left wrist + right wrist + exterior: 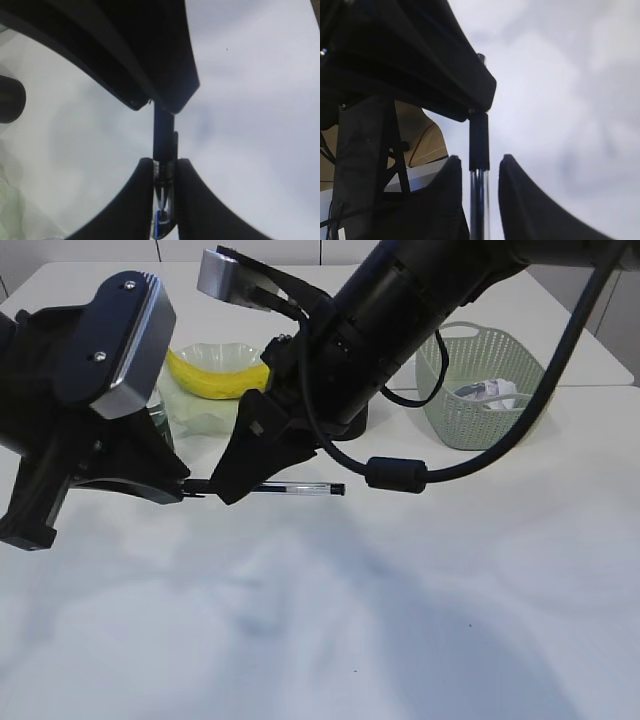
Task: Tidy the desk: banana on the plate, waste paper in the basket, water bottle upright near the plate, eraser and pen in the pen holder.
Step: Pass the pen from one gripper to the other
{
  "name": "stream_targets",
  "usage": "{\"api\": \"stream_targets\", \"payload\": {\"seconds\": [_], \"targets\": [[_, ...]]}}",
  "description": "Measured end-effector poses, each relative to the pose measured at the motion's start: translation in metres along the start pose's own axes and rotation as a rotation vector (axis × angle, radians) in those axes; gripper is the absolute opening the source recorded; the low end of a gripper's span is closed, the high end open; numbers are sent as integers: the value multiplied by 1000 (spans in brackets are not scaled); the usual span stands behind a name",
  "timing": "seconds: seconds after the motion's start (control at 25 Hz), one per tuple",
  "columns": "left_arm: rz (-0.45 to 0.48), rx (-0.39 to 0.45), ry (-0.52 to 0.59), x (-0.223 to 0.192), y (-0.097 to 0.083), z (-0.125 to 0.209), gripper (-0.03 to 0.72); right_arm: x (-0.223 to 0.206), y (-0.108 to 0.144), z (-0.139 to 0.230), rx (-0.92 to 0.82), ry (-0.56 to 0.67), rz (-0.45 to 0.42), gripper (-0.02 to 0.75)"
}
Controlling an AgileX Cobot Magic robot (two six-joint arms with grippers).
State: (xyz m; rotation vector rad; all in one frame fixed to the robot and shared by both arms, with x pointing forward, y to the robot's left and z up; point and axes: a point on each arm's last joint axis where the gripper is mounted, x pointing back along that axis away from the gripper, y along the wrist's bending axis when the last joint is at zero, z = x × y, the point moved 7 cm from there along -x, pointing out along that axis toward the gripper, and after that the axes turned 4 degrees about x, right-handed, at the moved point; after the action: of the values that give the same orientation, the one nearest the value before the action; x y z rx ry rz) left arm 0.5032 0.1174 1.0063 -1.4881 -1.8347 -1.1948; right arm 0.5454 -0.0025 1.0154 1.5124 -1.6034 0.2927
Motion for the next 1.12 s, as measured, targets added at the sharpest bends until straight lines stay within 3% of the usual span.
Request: {"api": "stream_targets", "payload": {"seconds": [0.56, 1.12], "targets": [[-5, 0, -1, 0, 1, 0, 64, 0, 0, 0, 1, 1, 1, 72], [-5, 2, -2, 0, 1, 0, 64, 0, 0, 0, 17, 1, 1, 49]]}}
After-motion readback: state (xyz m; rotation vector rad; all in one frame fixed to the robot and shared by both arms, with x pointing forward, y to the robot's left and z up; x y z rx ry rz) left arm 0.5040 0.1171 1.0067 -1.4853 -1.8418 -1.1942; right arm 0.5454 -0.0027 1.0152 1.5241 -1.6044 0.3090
